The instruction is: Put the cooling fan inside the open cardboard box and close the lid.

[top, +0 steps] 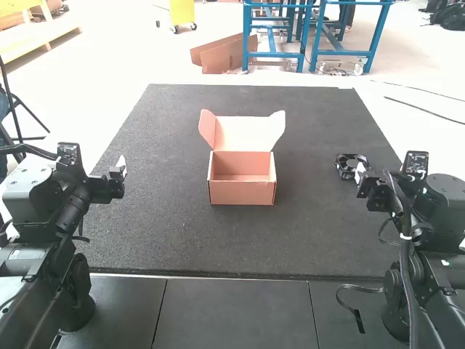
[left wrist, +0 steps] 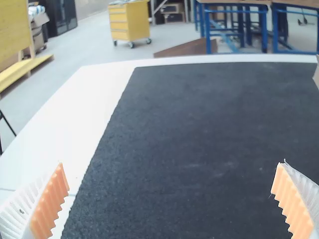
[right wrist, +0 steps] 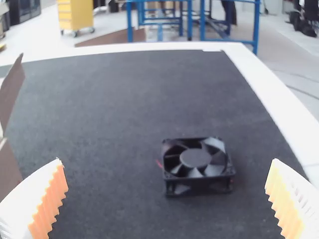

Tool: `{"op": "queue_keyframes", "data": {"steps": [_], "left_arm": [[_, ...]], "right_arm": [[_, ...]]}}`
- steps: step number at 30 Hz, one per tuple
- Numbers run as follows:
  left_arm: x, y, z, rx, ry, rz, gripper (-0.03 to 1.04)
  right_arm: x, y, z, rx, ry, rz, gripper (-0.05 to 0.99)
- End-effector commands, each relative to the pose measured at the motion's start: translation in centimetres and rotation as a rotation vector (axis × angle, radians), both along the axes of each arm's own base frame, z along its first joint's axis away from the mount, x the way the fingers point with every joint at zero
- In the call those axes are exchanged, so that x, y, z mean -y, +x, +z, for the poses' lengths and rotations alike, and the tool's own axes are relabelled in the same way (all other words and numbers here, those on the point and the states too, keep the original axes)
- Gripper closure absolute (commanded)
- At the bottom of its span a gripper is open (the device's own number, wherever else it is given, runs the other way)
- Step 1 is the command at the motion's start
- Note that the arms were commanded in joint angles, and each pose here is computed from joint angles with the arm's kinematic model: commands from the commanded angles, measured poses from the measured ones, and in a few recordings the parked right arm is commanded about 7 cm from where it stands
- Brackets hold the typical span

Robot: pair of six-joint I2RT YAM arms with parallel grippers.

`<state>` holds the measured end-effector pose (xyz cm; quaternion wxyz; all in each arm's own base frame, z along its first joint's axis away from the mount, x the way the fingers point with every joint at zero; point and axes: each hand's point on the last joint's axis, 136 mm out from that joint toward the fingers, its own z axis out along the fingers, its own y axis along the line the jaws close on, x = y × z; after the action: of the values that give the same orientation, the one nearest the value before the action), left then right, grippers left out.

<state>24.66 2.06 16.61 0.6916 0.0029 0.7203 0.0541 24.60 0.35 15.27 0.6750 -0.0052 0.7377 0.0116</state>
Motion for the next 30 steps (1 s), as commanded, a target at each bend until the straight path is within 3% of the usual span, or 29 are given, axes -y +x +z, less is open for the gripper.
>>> {"op": "queue_keyframes", "data": {"steps": [1,30], "left_arm": [[0.23,-0.05,0.36,0.024,-0.004,-0.009,0.04],[0.23,-0.04,0.4,0.026,-0.016,-0.009,0.04]], "right_arm": [[0.5,-0.03,-0.1,0.0,0.011,-0.027,0.02],[0.54,-0.03,-0.1,0.0,0.012,-0.028,0.02]]}}
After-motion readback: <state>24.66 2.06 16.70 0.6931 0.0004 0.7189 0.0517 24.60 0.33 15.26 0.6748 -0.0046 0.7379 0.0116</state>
